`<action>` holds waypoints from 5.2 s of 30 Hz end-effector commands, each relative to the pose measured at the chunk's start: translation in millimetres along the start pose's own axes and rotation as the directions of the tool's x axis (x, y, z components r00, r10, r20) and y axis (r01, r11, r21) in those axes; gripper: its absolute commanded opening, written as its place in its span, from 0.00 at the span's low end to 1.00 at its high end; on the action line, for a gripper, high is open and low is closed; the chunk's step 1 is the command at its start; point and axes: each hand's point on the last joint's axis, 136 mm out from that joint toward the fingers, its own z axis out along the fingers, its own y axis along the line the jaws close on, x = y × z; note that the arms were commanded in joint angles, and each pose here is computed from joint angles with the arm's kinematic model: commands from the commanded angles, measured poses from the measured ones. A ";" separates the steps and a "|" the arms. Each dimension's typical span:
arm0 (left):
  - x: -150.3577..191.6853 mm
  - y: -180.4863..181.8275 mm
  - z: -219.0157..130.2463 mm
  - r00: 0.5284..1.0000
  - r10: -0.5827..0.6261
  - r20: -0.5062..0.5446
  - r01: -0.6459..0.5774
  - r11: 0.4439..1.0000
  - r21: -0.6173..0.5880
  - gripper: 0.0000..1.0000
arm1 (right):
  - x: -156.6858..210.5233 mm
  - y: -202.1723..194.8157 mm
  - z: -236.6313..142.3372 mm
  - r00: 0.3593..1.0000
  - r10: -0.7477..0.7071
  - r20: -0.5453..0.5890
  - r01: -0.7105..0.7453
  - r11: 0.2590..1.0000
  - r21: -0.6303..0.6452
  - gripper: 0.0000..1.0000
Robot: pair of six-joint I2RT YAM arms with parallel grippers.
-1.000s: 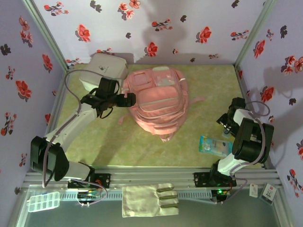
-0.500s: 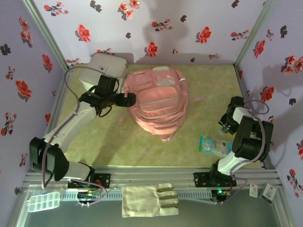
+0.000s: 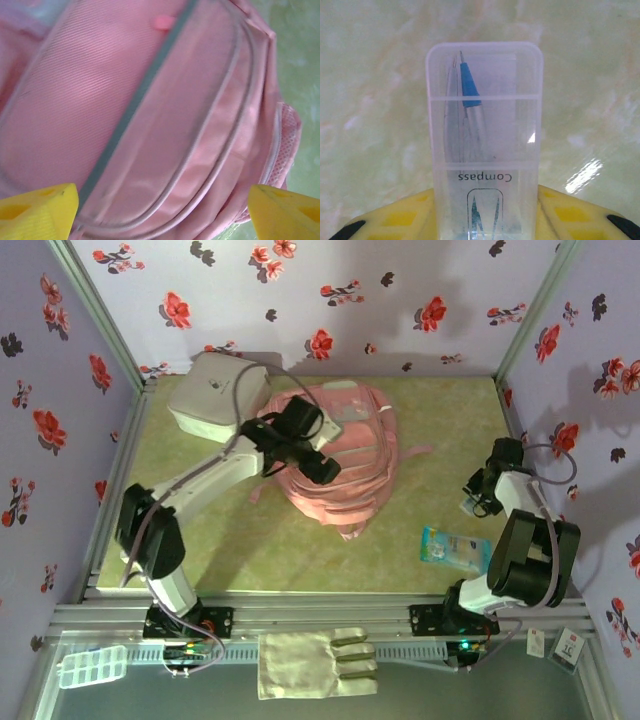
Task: Pack the student bag
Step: Pick up the loose stationery from the middle-right of the table, then open the student bag at the top-center of the table, then place the loose stationery in the student bag, then close the student bag at the top-center of the table, then zip the student bag at the center of the table.
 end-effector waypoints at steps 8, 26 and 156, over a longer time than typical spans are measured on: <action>7.3 6.1 53.6 0.947 0.255 -0.195 -0.262 0.965 -0.009 0.64 | 19.0 34.2 -35.4 1.000 -0.012 -0.007 0.011 0.983 -0.184 0.43; -18.0 31.5 34.1 0.987 0.108 -0.122 -0.108 0.994 0.001 0.07 | 20.9 69.7 -70.9 1.000 -0.025 0.000 0.023 0.939 -0.344 0.44; 11.5 58.3 58.3 0.363 -0.930 -0.051 0.888 0.329 0.320 0.30 | 164.8 218.6 -129.0 0.922 -0.378 0.078 0.358 0.762 -0.539 0.59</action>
